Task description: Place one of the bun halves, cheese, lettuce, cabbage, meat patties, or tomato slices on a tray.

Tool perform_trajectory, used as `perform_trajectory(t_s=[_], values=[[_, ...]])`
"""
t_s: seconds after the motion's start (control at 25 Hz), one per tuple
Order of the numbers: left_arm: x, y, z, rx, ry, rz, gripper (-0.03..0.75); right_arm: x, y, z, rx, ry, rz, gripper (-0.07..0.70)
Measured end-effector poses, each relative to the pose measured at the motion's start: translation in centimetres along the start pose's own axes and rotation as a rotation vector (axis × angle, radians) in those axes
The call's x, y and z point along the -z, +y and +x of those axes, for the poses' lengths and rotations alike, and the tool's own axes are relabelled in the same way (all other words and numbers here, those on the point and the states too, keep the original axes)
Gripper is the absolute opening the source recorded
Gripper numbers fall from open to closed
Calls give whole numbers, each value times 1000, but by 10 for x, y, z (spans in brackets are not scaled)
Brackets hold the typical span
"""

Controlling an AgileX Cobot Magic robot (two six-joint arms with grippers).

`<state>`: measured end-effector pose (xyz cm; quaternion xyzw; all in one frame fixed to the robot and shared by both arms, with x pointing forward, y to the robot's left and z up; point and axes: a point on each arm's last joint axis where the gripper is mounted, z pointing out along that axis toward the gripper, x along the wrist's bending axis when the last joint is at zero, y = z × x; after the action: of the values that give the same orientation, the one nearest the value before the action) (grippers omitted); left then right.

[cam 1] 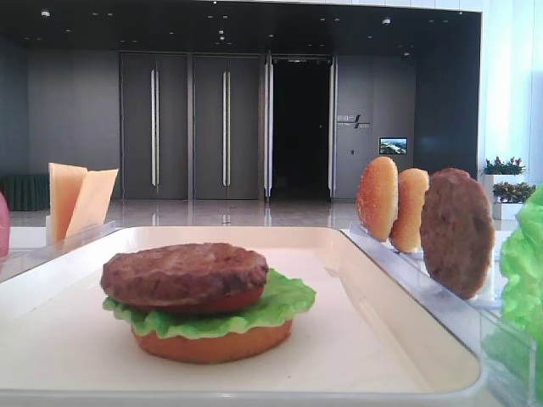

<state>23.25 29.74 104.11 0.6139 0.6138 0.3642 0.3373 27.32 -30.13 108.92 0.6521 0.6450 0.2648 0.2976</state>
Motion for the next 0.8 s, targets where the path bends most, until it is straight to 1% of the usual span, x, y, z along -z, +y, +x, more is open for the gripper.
perform_trajectory(t_s=[0.16, 0.24, 0.52, 0.6, 0.8], values=[[0, 0, 0, 0, 0, 0, 219, -17, -26, 1, 3, -3, 10, 372], [0, 0, 0, 0, 0, 0, 219, -18, -36, 1, 3, -4, -12, 372], [0, 0, 0, 0, 0, 0, 219, 0, -59, 2, 22, 13, -190, 365], [0, 0, 0, 0, 0, 1, 219, 2, -61, 2, 21, 12, -207, 364], [0, 0, 0, 0, 0, 0, 219, 2, -61, 2, 20, 12, -210, 363]])
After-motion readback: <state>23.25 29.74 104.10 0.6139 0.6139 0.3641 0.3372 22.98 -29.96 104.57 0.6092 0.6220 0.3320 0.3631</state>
